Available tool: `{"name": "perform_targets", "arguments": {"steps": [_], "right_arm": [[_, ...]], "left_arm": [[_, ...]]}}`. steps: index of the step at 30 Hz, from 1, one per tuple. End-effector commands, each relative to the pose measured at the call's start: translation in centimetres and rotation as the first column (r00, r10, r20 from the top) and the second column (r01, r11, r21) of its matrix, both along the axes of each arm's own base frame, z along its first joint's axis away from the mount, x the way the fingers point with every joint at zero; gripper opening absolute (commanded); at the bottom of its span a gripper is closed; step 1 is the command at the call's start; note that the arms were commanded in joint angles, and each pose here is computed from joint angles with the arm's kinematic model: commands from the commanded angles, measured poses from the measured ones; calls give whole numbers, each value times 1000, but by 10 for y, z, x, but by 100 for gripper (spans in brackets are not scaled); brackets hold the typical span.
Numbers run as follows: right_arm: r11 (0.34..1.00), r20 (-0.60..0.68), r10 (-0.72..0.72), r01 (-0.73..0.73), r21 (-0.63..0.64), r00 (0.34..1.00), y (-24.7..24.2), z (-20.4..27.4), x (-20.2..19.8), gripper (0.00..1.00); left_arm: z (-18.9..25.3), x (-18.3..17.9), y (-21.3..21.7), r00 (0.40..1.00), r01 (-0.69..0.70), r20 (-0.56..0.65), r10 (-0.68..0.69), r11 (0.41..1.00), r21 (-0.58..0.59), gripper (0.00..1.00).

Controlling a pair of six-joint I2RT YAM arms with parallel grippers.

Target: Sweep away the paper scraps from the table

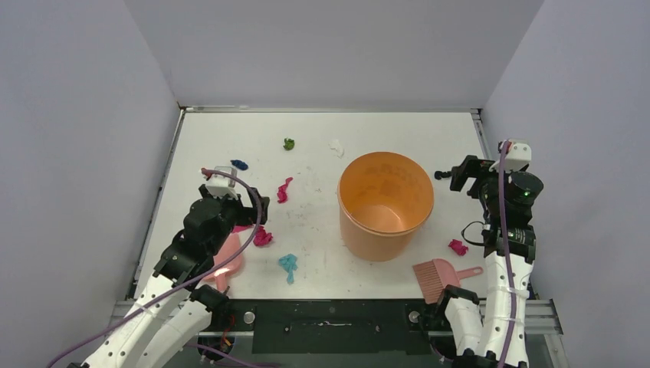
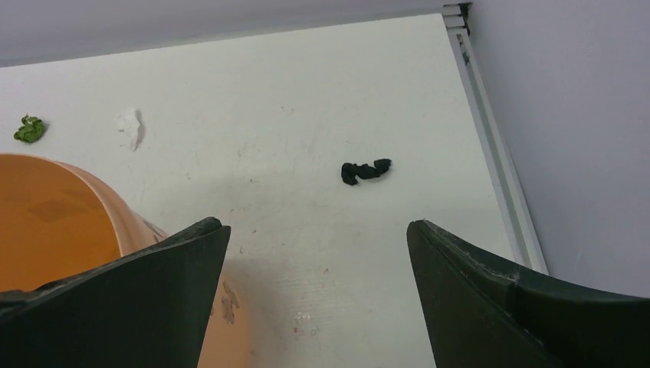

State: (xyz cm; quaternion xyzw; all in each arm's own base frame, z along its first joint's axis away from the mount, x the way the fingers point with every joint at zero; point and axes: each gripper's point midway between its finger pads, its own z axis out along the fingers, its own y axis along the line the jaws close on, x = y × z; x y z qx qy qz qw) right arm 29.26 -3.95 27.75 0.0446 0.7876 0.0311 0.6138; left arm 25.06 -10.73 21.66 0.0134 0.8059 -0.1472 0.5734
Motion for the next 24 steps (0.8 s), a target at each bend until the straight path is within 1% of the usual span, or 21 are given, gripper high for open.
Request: {"name": "perform_targets", "arguments": {"steps": [1, 5, 7, 9, 12, 15, 17, 18, 19, 20, 22, 23, 24], "right_arm": [[999, 48, -31, 30, 19, 998, -2, -4, -2, 90], [1000, 24, -21, 20, 18, 999, -1, -18, -1, 90], [1000, 15, 15, -15, -1, 1000, 2, -19, 0, 90], [993, 19, 112, -111, -43, 994, 15, -14, -1, 90], [938, 50, 322, -312, -153, 945, 42, 7, -8, 90], [904, 91, 406, -385, -185, 909, 57, 35, -9, 94], [885, 92, 451, -430, -181, 888, 65, 44, -7, 97], [868, 87, 482, -463, -178, 872, 71, 46, -6, 94], [851, 76, 513, -495, -177, 855, 77, 46, -6, 84], [833, 54, 541, -526, -172, 839, 82, 43, -4, 71], [792, 22, 594, -579, -193, 804, 95, 43, -5, 29], [772, 0, 614, -600, -208, 789, 100, 42, -4, 16], [754, -21, 633, -622, -213, 774, 108, 40, -3, 8]], "left_arm": [[12, 7, -8, 999, 26, 42, -25, 1000, -14, 92], [2, 11, -12, 999, 33, -7, -33, 999, 11, 91], [1, 10, -15, 999, 46, -13, -46, 999, 11, 91], [1, 10, -16, 999, 51, -12, -51, 999, 9, 91], [0, 10, -17, 998, 61, -12, -61, 998, 9, 91], [1, 8, -24, 995, 99, -11, -99, 995, -1, 91], [2, 4, -34, 987, 157, -8, -158, 987, -18, 91], [3, 3, -39, 982, 186, -3, -186, 982, -27, 91], [5, 0, -44, 976, 216, 3, -216, 976, -37, 91], [6, -2, -49, 970, 243, 7, -243, 969, -45, 90], [6, -7, -58, 956, 294, 12, -294, 954, -56, 88], [6, -9, -61, 951, 310, 12, -310, 949, -57, 88], [5, -10, -63, 947, 320, 11, -320, 946, -57, 88]]}}
